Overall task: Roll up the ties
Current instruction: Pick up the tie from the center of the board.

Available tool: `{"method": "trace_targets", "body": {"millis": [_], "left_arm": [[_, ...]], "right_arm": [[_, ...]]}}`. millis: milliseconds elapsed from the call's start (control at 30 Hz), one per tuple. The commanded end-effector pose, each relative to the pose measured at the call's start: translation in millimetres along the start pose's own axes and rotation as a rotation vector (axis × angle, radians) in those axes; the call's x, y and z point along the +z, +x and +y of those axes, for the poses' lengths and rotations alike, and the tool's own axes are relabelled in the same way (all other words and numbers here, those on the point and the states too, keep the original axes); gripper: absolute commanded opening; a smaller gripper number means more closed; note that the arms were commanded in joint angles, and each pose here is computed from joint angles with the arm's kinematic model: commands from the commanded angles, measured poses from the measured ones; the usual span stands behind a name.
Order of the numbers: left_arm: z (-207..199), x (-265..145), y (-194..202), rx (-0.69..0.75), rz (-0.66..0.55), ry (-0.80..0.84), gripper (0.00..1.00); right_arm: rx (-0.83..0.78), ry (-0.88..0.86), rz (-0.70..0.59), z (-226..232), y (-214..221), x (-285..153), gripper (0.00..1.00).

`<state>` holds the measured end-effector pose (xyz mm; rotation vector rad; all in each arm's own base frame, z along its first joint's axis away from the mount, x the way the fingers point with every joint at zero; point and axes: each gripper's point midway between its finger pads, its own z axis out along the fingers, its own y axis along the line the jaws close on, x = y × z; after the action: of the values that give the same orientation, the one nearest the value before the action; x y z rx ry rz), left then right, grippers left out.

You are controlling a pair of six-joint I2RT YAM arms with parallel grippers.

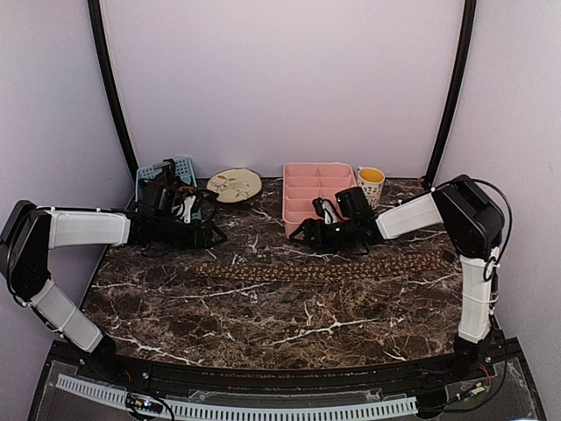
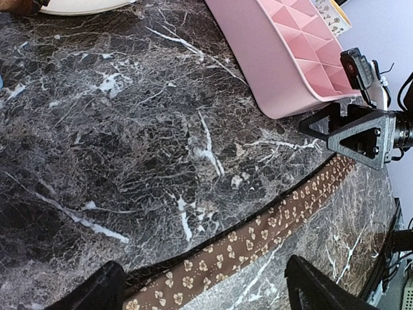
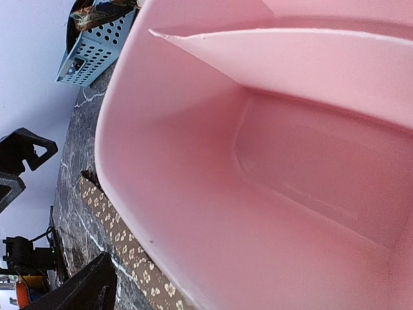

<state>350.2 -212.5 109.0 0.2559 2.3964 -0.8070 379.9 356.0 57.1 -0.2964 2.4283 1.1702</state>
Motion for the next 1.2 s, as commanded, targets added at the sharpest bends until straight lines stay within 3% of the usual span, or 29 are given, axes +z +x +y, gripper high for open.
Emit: {"method": "trace_targets", "body": {"millis": [0, 233, 467, 733, 933, 1167], "left_arm": [[3.8, -0.3, -0.6, 0.023, 0.008, -0.033, 0.89], [7.5, 2.9, 2.9, 0.043, 0.028, -0.044, 0.89], [6.3, 10.3, 4.3, 0.108, 0.081, -0.038, 0.86], [-1.6, 17.1, 14.3, 0.131, 0.100, -0.018, 0.85], [20.0, 5.5, 24.9, 0.010, 0.079, -0.122, 0.86], [51.3, -11.3, 48.6, -0.180, 0.044, -0.198, 0.84]], "right_arm": [[-0.053, -0.005, -0.078, 5.7, -35.8, -0.8, 0.90], [-0.085, 0.058, -0.055, -8.9, -43.0, -11.2, 0.90], [-0.157, -0.031, 0.094, 12.6, 10.0, -29.0, 0.83], [-0.242, 0.089, 0.236, -10.3, 51.3, -39.3, 0.81], [-0.253, 0.100, 0.351, -17.4, 85.9, -37.7, 0.72], [-0.292, 0.106, 0.277, 5.9, 59.2, -45.8, 0.68]]}}
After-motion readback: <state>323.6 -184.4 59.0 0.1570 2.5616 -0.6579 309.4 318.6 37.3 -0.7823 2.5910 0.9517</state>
